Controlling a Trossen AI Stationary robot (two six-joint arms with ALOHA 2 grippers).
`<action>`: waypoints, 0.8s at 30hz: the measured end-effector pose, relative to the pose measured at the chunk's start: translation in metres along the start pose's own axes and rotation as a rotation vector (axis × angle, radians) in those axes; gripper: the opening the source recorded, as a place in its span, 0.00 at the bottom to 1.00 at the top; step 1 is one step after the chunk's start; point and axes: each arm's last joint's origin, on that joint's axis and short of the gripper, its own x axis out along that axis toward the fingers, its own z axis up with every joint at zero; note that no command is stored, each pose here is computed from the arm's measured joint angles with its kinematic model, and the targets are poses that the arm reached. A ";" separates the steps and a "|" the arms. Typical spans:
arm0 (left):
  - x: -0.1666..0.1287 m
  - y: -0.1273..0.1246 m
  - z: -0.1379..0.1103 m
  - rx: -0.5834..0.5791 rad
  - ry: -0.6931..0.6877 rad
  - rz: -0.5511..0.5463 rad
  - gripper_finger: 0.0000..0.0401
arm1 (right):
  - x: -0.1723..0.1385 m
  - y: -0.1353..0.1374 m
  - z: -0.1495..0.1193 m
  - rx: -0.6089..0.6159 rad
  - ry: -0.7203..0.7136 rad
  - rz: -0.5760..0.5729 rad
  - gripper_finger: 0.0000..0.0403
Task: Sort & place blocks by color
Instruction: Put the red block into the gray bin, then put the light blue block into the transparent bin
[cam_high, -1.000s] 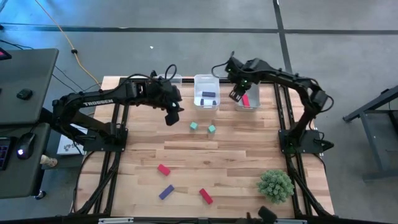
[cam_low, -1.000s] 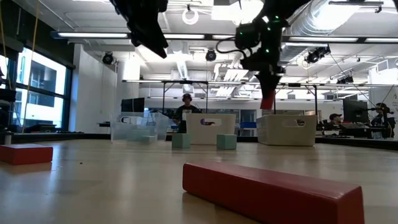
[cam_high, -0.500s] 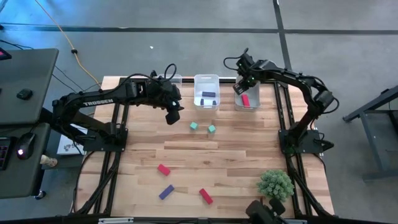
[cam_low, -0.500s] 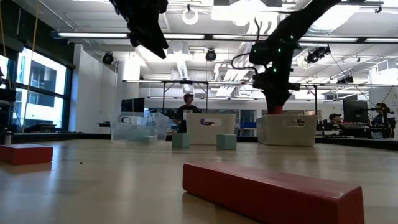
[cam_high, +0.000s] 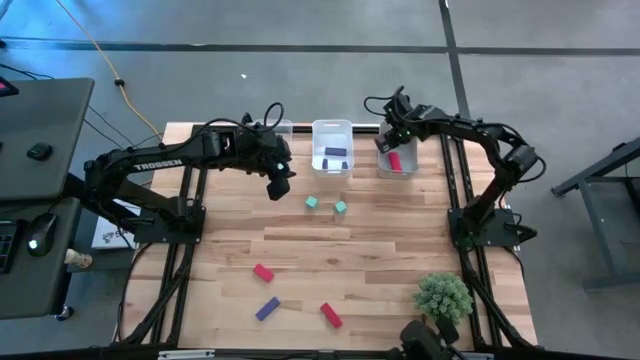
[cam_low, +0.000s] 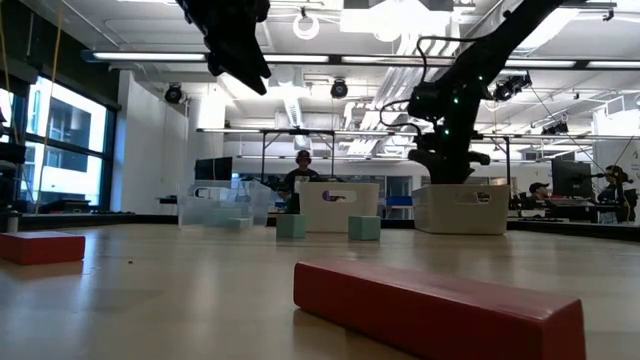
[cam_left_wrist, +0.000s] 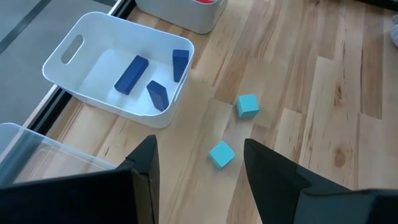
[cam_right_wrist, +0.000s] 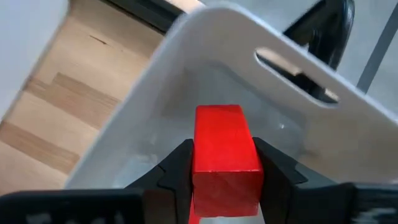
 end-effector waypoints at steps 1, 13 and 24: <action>0.000 0.000 0.000 0.001 0.000 0.000 0.37 | 0.002 -0.001 -0.002 0.005 0.008 0.005 0.29; 0.000 0.000 0.000 0.003 0.000 -0.001 0.38 | 0.011 -0.003 -0.016 0.029 0.058 0.013 0.31; 0.000 0.001 0.000 -0.018 -0.005 0.052 0.38 | 0.011 -0.002 -0.016 0.038 0.071 0.044 0.45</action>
